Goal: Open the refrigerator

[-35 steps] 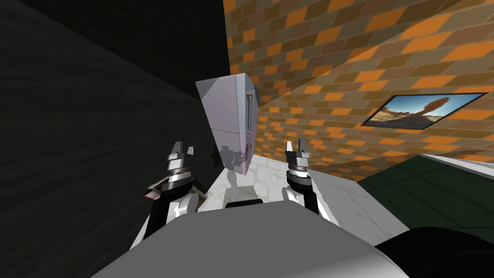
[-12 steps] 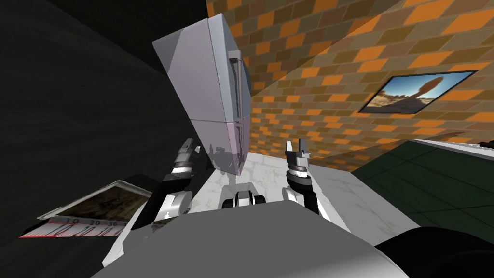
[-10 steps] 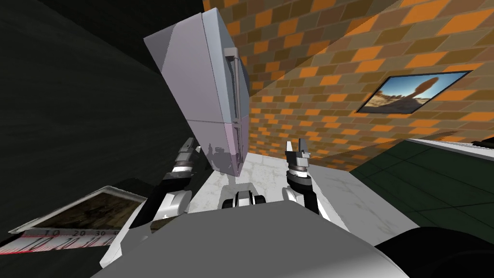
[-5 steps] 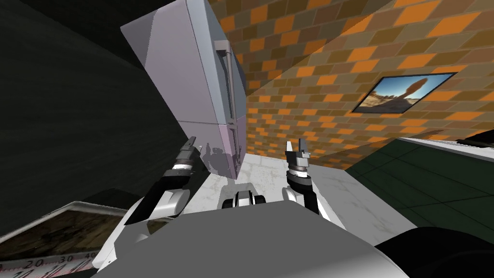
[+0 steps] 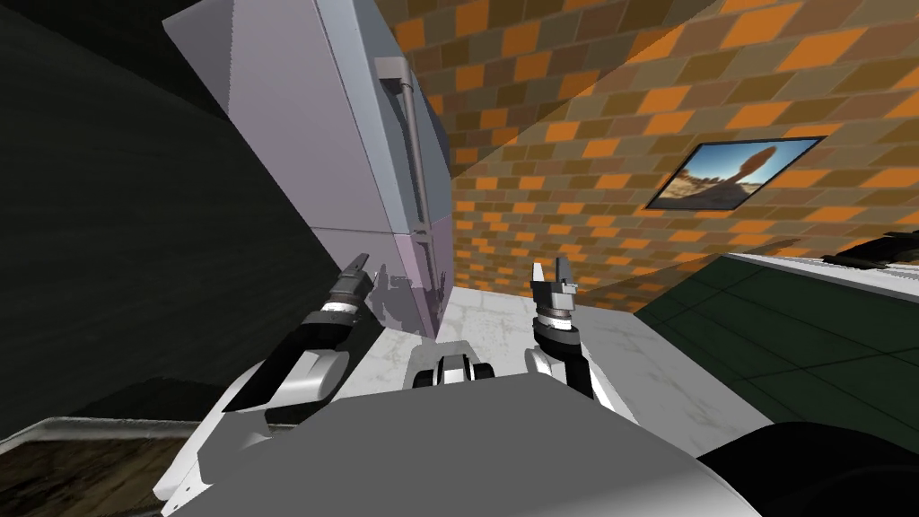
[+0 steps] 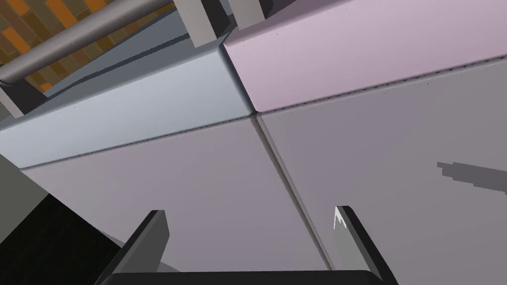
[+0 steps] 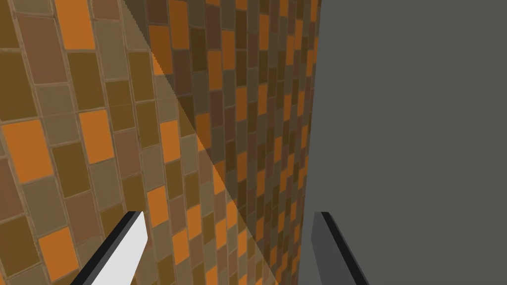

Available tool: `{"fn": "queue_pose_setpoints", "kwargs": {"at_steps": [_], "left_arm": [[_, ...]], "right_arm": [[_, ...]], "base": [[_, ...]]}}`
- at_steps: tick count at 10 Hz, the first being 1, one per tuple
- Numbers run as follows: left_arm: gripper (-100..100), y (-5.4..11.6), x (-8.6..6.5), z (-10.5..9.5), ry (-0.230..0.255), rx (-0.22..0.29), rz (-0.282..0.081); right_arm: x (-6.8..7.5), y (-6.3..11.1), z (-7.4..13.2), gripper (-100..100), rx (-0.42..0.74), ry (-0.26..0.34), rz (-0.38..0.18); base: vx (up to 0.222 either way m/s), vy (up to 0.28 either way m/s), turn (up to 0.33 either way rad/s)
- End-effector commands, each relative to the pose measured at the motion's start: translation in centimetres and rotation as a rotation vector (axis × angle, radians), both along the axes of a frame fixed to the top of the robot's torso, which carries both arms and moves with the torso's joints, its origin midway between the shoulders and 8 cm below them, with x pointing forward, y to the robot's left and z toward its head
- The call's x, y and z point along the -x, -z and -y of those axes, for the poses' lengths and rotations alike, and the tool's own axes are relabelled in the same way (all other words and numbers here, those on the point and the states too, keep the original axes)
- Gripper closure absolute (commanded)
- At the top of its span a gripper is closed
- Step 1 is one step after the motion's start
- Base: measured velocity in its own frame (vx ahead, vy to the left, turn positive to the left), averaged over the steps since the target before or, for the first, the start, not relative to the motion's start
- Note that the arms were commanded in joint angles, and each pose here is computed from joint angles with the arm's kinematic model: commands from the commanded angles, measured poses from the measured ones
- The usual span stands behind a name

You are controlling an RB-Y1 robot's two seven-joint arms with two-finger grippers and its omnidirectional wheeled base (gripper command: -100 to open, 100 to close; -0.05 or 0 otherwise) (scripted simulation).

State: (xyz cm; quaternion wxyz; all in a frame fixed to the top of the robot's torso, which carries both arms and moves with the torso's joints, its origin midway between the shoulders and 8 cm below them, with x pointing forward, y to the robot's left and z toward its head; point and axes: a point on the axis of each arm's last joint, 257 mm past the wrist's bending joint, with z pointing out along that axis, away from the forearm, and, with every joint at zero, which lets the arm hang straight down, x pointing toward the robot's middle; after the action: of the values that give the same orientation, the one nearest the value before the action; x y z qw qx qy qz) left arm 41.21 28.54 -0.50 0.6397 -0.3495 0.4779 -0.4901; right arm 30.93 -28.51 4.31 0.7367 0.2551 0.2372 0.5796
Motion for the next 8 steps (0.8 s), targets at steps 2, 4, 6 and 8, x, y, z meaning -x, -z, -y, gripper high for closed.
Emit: {"fn": "queue_pose_setpoints", "kwargs": {"at_steps": [2,4,6,8], "left_arm": [[-100,0.9,-0.6,0.0,0.004,-0.035,-0.070],[-100,1.7,-1.0,-0.2,0.002,-0.055,-0.115],[-100,2.6,-1.4,-0.5,-0.004,-0.074,-0.162],[-100,3.3,-1.6,-0.9,-0.012,-0.092,-0.210]], "right_arm": [[0.0,0.0,0.0,0,0.000,0.000,0.000],[0.0,0.0,0.0,0,0.000,0.000,0.000],[0.0,0.0,0.0,0,0.000,0.000,0.000],[0.0,0.0,0.0,0,0.000,0.000,0.000]], "base": [[0.080,-0.052,-0.068],[0.082,-0.045,-0.071],[0.105,-0.057,-0.082],[0.099,-0.051,-0.087]]}}
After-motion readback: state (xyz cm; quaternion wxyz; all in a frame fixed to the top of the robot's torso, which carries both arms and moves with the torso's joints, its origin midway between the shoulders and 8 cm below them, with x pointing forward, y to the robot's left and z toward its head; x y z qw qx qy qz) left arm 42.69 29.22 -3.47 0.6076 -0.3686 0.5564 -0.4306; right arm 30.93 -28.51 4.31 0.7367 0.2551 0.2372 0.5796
